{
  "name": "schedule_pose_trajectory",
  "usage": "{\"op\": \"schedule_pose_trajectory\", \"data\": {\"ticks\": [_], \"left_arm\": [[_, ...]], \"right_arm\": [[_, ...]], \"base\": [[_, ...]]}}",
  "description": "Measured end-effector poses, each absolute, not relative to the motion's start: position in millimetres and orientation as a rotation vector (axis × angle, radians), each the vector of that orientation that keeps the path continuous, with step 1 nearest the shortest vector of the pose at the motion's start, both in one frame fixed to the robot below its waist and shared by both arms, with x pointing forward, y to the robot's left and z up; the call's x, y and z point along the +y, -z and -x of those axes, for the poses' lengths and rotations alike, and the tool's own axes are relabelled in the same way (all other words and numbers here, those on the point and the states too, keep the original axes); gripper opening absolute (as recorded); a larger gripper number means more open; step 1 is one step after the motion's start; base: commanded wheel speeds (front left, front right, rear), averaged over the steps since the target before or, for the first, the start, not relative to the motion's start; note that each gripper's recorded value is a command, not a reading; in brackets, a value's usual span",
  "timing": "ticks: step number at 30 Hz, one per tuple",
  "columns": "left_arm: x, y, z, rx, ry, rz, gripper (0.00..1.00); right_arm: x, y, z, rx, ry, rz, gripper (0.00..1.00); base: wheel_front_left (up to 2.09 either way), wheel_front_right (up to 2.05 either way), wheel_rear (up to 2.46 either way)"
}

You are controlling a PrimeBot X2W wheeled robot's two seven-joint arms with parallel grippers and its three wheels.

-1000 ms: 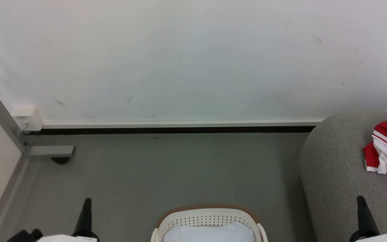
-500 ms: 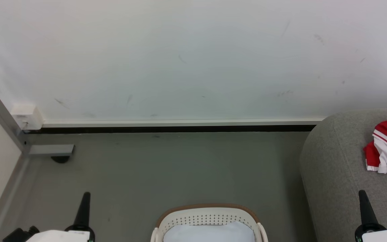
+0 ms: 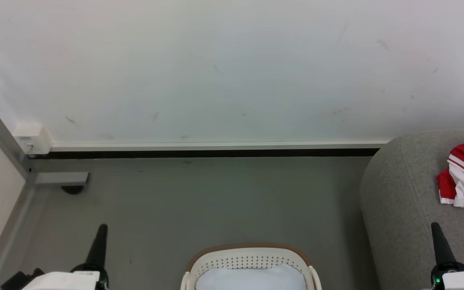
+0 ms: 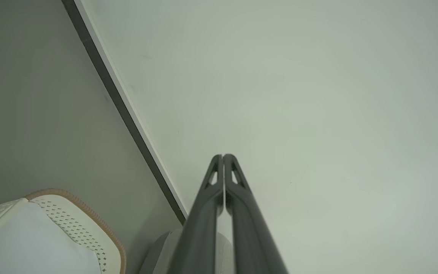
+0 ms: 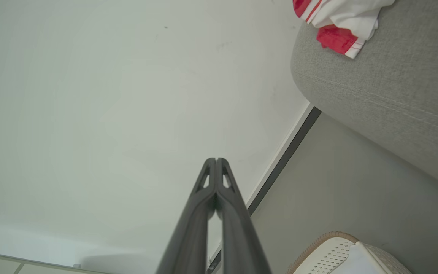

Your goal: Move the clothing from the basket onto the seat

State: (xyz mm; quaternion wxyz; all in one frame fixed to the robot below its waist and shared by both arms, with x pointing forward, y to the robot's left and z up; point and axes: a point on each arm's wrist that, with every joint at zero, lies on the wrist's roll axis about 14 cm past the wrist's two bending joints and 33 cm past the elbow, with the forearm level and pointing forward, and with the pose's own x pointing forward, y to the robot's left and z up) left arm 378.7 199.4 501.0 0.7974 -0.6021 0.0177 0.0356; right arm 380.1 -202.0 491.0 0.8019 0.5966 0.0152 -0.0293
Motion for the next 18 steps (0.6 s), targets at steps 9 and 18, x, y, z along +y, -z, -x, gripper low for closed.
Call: {"op": "schedule_pose_trajectory", "data": {"ticks": [9, 18], "left_arm": [[199.0, -506.2, -382.0, 0.03, -0.059, 1.365, 0.0], [198.7, -510.8, -384.2, 0.025, -0.041, 1.432, 0.0]], "right_arm": [[-201.3, -495.4, -383.3, 0.025, 0.048, -1.352, 0.0], [-201.6, -499.5, -385.7, 0.014, 0.036, -1.428, 0.0]], "base": [[0.0, 0.0, 0.0], [0.0, 0.0, 0.0]]}}
